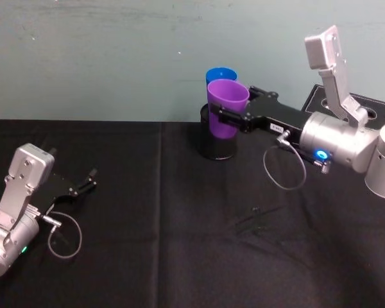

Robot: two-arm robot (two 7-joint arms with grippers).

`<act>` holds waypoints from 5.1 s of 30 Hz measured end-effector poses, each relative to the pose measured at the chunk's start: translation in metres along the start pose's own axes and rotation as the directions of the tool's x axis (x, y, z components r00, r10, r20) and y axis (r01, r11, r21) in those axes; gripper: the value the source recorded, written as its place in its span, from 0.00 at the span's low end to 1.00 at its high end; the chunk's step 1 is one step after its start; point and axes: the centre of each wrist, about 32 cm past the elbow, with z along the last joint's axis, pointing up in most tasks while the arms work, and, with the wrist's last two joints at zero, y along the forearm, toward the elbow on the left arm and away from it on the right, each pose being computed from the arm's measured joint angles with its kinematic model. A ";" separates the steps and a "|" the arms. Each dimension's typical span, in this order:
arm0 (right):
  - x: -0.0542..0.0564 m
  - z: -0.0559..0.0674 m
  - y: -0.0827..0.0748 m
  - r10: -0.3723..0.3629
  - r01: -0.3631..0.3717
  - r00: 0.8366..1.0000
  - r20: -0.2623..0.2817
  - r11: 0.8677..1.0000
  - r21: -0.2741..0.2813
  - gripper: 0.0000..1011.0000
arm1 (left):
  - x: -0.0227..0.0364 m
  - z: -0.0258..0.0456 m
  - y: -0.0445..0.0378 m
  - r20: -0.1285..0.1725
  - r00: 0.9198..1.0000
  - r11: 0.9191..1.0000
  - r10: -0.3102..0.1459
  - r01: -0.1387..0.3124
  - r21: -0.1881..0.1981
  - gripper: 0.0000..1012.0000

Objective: Pick up one cup with a gripper and tap it against the other cup.

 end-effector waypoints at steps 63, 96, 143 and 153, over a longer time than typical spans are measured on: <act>-0.034 -0.057 -0.047 0.017 -0.016 1.000 0.017 0.998 -0.065 0.72 | 0.0000 0.0000 0.0000 0.000 1.000 1.000 0.000 0.000 0.000 1.00; -0.034 -0.057 -0.047 0.017 -0.016 1.000 0.016 0.998 -0.064 0.72 | 0.0000 0.0000 0.0000 0.000 1.000 1.000 0.000 0.000 0.000 1.00; -0.046 -0.129 -0.048 0.052 -0.049 0.998 0.035 0.995 -0.090 0.72 | 0.0000 0.0000 0.0000 0.000 1.000 1.000 0.000 0.000 0.000 1.00; -0.045 -0.134 -0.046 0.063 -0.060 0.998 0.028 0.993 -0.102 0.72 | 0.0000 0.0000 0.0000 0.000 1.000 1.000 0.000 0.000 0.000 1.00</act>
